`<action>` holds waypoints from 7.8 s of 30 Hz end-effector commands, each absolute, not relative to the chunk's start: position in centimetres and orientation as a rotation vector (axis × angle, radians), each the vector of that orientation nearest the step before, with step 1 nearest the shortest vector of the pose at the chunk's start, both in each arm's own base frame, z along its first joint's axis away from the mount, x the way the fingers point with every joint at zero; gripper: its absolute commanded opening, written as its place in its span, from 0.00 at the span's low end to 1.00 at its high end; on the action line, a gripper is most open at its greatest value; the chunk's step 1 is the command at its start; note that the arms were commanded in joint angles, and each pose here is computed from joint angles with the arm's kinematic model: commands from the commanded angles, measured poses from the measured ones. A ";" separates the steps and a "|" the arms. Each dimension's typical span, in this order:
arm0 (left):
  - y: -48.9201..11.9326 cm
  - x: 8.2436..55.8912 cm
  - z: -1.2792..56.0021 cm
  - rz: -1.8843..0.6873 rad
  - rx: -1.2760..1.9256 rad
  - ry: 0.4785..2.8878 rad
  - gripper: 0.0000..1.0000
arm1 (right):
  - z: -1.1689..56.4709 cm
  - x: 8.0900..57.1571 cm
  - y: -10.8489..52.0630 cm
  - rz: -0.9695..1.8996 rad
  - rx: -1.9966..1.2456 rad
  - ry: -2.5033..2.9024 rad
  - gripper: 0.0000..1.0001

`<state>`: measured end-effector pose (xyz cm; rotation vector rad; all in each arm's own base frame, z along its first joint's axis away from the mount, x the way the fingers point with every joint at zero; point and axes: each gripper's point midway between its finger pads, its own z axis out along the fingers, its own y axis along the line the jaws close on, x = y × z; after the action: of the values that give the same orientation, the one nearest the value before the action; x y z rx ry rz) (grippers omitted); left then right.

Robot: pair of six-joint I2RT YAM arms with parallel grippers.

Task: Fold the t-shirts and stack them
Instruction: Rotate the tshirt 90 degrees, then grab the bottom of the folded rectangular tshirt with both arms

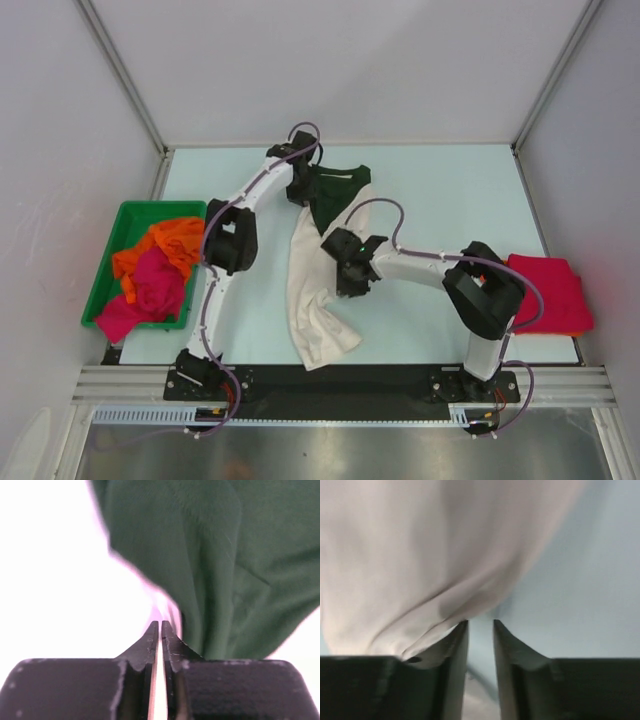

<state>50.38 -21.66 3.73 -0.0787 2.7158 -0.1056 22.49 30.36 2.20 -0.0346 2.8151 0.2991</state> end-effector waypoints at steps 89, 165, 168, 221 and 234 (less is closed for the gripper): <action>-25.8 21.1 8.3 -0.560 0.138 2.528 0.03 | 7.2 22.9 22.8 0.129 0.151 2.570 0.53; -21.4 11.9 5.2 -0.507 0.038 2.529 0.43 | 0.5 12.1 22.5 0.070 0.103 2.687 0.56; -22.0 12.2 5.4 -0.515 0.045 2.521 0.43 | 0.0 11.8 22.2 0.056 0.104 2.702 0.55; -20.3 7.2 -2.7 -0.261 0.153 2.871 0.00 | -1.7 10.1 21.4 0.040 0.132 2.775 0.21; -20.8 9.0 2.0 -0.279 0.175 2.700 0.00 | 1.7 9.9 22.2 -0.011 0.086 2.685 0.00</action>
<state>10.47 -24.05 1.72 0.1292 2.6522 -0.4274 11.81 23.55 1.70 0.1112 2.6507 0.0997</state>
